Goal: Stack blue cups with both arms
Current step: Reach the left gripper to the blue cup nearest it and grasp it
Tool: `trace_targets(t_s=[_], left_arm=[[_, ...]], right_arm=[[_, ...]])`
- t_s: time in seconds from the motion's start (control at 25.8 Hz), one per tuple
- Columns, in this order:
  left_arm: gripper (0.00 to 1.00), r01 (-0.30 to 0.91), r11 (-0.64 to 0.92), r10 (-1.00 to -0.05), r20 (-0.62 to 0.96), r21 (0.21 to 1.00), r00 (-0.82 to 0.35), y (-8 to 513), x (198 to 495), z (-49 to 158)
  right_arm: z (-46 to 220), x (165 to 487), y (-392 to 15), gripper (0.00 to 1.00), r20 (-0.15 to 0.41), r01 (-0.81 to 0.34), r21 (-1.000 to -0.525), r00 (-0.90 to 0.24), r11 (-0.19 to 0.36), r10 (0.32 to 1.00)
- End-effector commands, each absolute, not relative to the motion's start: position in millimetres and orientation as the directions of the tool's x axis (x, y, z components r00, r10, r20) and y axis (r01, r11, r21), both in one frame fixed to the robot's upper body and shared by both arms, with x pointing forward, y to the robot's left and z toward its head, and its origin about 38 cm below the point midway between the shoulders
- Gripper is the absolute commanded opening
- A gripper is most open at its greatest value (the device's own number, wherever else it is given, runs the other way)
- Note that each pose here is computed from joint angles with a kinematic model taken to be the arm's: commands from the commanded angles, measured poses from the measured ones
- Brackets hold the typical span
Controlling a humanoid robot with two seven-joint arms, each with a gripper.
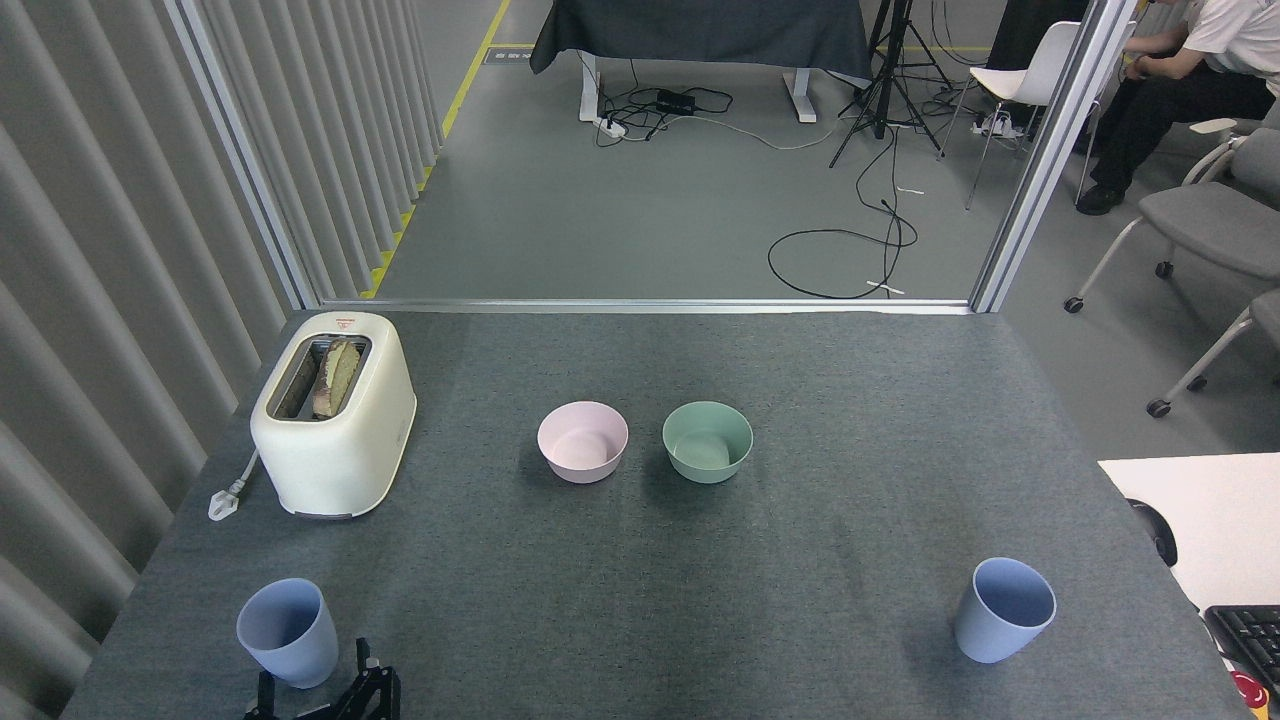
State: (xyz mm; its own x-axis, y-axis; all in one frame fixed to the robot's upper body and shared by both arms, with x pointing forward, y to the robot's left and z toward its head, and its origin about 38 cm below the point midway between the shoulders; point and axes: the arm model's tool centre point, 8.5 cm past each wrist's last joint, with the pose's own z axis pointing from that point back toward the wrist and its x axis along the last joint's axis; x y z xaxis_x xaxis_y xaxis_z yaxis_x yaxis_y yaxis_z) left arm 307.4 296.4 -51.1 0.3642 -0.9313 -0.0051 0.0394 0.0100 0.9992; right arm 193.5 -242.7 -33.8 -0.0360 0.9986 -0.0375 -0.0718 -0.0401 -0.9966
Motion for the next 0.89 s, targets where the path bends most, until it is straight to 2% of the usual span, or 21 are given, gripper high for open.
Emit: trace_targets(t_s=[0.0,0.23,0.85], left_arm=[[1.0,0.045,0.006,-0.929,-0.011,0.999,0.37,300.0,312.3,-52.3],[1.0,0.049,0.006,-0.911,-0.015,0.999,0.412,316.5,312.9,-53.4],[1.0,0.03,0.006,-0.911,-0.006,1.0,0.411,327.3,329.3,-45.7]], right_arm=[[-34.0,193.5,-241.0,1.0,-0.042,-0.072,-0.996,-0.042,-0.045,0.998],[-34.0,193.5,-240.7,1.0,-0.046,-0.072,-0.996,-0.047,-0.05,0.998],[-34.0,193.6,-240.5,1.0,-0.051,-0.072,-0.996,-0.042,-0.054,0.998]])
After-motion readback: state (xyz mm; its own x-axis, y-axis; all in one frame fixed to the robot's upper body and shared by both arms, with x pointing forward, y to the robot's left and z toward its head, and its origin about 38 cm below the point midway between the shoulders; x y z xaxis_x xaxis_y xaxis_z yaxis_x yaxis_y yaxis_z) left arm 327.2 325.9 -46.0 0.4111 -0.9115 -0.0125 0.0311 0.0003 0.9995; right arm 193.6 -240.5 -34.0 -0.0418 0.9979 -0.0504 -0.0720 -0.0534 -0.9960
